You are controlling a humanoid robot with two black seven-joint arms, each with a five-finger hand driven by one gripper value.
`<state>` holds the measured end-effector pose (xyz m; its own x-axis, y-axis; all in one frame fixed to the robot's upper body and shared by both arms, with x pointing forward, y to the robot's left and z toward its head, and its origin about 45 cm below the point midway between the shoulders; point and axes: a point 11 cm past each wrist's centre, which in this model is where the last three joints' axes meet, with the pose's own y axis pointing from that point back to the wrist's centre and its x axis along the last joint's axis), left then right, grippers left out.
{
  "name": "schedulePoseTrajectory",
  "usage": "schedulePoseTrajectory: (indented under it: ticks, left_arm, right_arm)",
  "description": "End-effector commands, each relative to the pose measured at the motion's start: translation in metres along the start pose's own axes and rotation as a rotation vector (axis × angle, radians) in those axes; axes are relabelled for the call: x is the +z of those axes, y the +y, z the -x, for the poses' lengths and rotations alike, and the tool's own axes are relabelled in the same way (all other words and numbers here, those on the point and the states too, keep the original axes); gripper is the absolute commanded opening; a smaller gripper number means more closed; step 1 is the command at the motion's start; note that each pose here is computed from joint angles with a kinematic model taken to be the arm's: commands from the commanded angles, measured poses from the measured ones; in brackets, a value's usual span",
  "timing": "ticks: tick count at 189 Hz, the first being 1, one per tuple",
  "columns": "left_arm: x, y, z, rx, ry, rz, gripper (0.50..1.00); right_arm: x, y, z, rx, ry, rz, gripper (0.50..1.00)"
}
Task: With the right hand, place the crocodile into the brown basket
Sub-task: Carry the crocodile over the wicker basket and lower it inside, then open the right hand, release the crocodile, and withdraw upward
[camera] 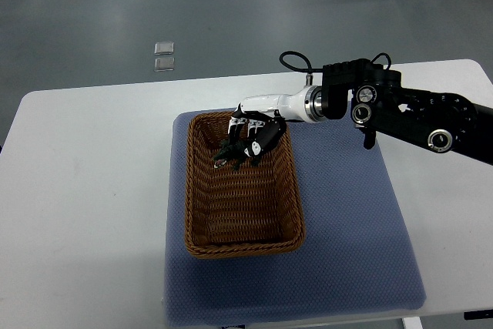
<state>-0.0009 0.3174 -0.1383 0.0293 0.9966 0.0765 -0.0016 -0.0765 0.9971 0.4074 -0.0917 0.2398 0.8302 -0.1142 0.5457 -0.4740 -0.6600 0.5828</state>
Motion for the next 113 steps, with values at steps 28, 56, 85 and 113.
schedulePoseTrajectory:
  ticks: [28, 56, 85, 113]
  left_arm:
    - [0.0, 0.0, 0.002, -0.006, -0.001, 0.0, 1.0]
    - [0.0, 0.0, 0.002, -0.006, -0.001, -0.001, 1.0]
    - [0.0, 0.0, 0.002, -0.006, 0.002, 0.0, 1.0]
    - [0.0, 0.0, 0.002, -0.006, 0.002, -0.001, 1.0]
  right_arm:
    - [0.004, -0.015, 0.018, -0.006, -0.037, -0.004, 0.5]
    - [0.008, -0.019, 0.026, -0.001, -0.045, 0.002, 0.5]
    - [0.013, -0.023, 0.032, -0.003, -0.044, 0.015, 0.5]
    - [0.015, -0.024, 0.035, -0.006, -0.055, 0.005, 0.529]
